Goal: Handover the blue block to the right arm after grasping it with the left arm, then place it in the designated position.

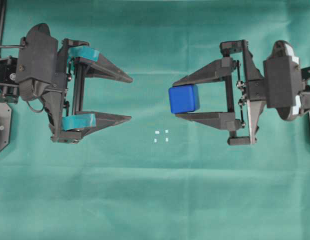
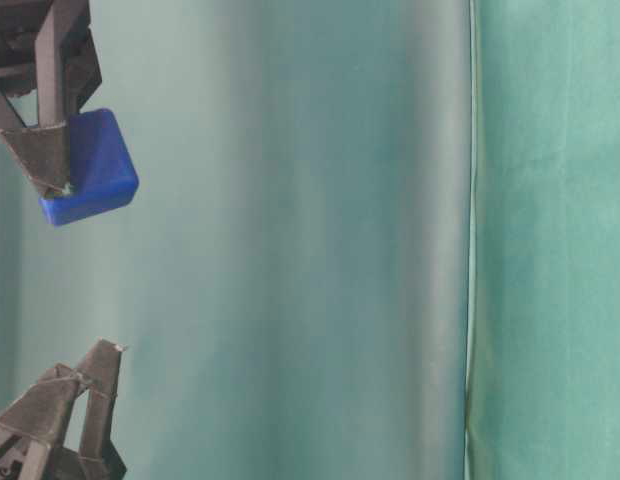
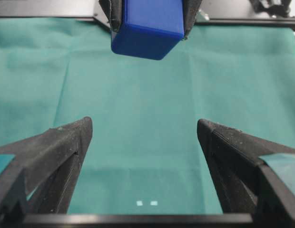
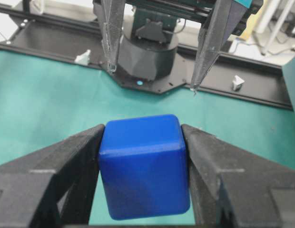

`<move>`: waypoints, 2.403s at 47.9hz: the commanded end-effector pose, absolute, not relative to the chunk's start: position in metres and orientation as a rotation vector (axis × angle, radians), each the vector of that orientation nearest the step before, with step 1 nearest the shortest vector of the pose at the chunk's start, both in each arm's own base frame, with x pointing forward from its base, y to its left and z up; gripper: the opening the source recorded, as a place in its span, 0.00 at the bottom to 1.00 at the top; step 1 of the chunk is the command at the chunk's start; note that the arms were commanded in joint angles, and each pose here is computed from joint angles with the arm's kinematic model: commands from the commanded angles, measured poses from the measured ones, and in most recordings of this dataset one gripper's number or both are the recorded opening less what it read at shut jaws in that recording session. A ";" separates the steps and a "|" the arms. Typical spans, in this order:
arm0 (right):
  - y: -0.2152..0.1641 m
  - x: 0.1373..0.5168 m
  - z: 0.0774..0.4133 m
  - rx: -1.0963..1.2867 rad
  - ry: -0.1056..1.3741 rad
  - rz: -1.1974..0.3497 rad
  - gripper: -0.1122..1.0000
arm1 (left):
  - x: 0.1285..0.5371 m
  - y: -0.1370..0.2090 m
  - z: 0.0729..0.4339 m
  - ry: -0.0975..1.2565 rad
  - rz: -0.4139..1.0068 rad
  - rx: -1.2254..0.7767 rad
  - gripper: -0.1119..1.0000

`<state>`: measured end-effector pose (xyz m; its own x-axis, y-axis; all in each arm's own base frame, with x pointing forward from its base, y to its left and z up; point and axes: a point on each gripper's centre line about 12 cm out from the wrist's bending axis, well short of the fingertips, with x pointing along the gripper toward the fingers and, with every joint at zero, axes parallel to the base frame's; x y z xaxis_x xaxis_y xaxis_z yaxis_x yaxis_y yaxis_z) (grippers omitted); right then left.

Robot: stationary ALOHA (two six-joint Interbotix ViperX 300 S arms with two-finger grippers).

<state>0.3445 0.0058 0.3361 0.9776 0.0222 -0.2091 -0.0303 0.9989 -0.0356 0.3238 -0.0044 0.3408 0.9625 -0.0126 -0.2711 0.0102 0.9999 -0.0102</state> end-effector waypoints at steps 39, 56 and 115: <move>0.006 0.341 0.347 -0.032 0.184 0.024 0.57 | 0.325 -0.004 0.352 0.239 -0.010 -0.009 0.99; 0.009 0.340 0.338 0.013 0.256 -0.016 0.57 | 0.325 -0.003 0.351 0.241 -0.009 -0.009 0.99; 0.018 0.334 0.308 0.080 0.471 -0.102 0.57 | 0.325 -0.004 0.351 0.241 -0.010 -0.009 0.99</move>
